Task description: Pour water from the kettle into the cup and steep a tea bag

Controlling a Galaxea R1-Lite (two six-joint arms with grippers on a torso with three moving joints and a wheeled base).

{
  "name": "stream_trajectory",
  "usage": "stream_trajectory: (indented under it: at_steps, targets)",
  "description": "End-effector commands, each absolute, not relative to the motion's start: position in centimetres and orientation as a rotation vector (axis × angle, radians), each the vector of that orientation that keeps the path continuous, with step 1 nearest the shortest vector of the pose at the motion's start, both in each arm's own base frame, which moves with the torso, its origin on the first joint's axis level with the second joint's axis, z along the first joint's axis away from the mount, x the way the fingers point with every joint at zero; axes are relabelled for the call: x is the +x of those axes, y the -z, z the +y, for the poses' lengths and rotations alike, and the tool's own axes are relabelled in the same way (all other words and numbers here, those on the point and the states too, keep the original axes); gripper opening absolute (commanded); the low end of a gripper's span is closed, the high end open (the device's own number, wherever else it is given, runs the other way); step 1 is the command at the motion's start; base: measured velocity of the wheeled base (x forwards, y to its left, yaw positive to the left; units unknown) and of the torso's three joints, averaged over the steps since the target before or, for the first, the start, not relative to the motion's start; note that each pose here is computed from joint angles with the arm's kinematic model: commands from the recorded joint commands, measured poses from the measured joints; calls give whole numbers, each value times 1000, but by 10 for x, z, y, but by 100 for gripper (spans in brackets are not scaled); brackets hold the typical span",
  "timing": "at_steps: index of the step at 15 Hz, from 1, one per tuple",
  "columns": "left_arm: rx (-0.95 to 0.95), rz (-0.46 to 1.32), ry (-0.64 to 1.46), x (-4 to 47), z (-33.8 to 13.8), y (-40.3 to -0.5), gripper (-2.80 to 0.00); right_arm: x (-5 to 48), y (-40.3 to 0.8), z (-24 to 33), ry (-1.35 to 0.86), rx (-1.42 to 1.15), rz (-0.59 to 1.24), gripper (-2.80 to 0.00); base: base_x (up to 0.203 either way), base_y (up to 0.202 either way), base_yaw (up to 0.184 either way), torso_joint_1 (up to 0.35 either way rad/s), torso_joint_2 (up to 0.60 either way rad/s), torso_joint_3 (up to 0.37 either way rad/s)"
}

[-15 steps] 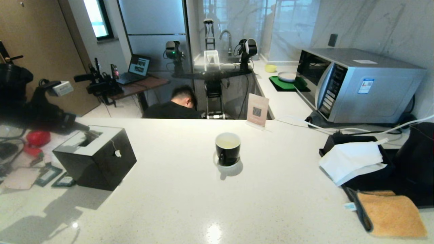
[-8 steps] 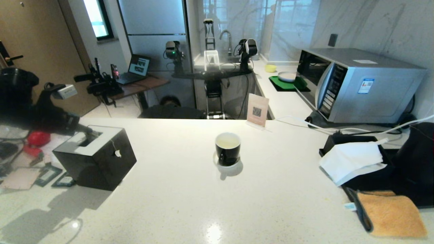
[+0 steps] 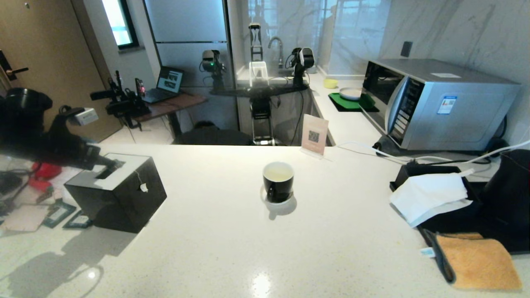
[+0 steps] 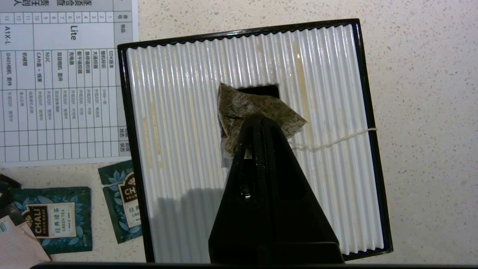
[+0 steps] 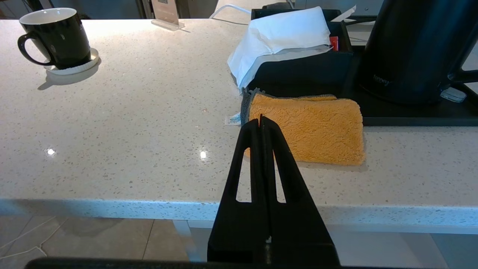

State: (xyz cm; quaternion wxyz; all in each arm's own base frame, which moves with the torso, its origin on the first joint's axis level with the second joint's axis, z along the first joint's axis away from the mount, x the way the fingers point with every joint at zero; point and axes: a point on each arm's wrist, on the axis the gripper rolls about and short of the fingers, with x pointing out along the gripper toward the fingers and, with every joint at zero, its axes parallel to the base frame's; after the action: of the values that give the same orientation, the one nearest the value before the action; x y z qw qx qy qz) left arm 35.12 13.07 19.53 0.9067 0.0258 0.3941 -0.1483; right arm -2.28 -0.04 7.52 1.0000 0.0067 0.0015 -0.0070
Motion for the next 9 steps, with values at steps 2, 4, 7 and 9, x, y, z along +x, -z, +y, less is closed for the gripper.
stream_trajectory:
  at_steps: [2,4,7,9]
  targets:
    - [44,828,317,348,129,-192,-280,-23,-75,0,14,14,5,-280,0,0,0,0,0,0]
    - [41,831,322,347,128,-191,-280,-23,-75,0,14,14,5,-280,0,0,0,0,0,0]
    - [48,819,319,347,128,-194,-280,-23,-75,0,14,14,5,-280,0,0,0,0,0,0]
    - [52,809,316,346,128,-198,-280,-23,-75,0,14,14,5,-280,0,0,0,0,0,0]
